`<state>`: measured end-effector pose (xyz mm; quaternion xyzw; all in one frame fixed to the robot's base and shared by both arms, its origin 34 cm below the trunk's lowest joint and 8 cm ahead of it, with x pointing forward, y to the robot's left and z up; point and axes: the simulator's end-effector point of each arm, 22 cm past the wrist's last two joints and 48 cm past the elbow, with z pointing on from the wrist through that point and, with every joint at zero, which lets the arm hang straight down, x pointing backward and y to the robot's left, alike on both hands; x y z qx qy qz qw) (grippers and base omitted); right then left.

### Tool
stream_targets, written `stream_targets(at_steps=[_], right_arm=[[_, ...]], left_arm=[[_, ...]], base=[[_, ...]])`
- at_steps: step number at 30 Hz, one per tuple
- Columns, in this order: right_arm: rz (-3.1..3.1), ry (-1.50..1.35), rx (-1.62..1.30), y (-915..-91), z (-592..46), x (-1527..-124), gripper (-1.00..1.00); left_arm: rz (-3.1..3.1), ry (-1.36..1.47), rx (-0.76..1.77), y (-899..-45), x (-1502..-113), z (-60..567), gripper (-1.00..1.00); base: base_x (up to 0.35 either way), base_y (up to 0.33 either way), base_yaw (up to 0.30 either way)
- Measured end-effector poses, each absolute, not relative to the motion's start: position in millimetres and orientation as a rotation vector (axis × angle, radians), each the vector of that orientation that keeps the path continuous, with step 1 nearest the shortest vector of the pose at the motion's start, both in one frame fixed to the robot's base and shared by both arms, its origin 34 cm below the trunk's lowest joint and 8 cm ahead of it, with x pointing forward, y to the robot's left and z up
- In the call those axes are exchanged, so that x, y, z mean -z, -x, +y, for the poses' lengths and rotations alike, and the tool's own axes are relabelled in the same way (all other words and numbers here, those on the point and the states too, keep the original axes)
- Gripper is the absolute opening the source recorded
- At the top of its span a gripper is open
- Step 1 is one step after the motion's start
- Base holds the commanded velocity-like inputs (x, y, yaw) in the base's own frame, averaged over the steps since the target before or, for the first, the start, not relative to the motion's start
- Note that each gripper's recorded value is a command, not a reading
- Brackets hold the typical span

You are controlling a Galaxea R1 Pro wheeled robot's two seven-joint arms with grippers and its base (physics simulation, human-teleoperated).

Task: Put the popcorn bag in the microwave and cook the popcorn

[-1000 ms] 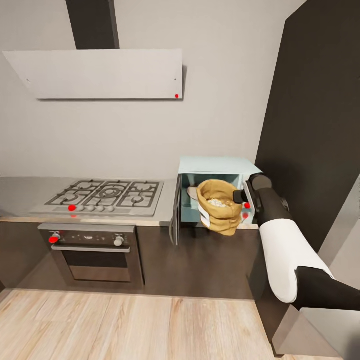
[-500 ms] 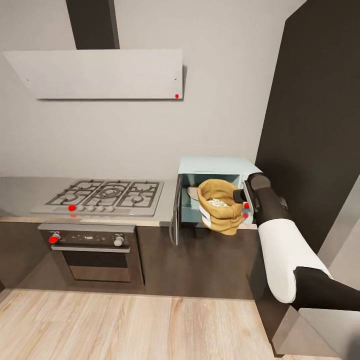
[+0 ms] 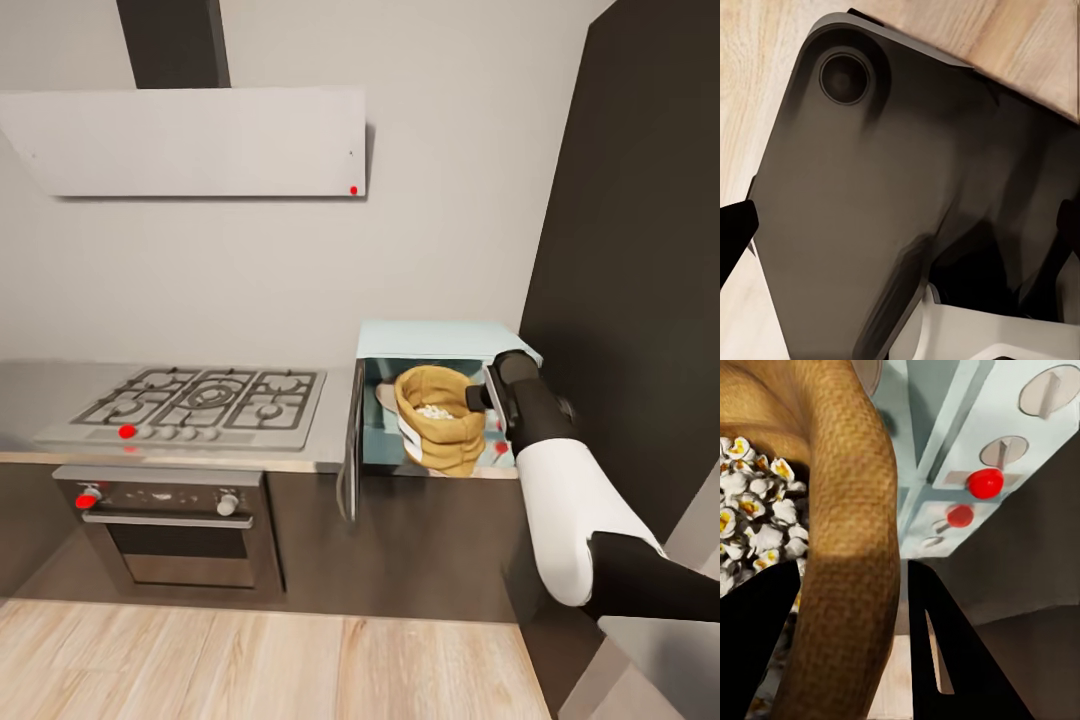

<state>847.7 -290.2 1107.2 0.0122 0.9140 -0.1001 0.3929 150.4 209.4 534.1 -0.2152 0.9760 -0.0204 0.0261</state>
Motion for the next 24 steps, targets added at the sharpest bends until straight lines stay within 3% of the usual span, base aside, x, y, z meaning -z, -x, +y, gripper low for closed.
stream_targets(at_steps=[24], right_arm=[[2.356, -0.033, 0.27, -844, -296, -1091, -1.0]], left_arm=[[3.011, 0.669, 0.061, -153, -534, 211, 1.0]], base=[[0.055, 0.0, 0.0]])
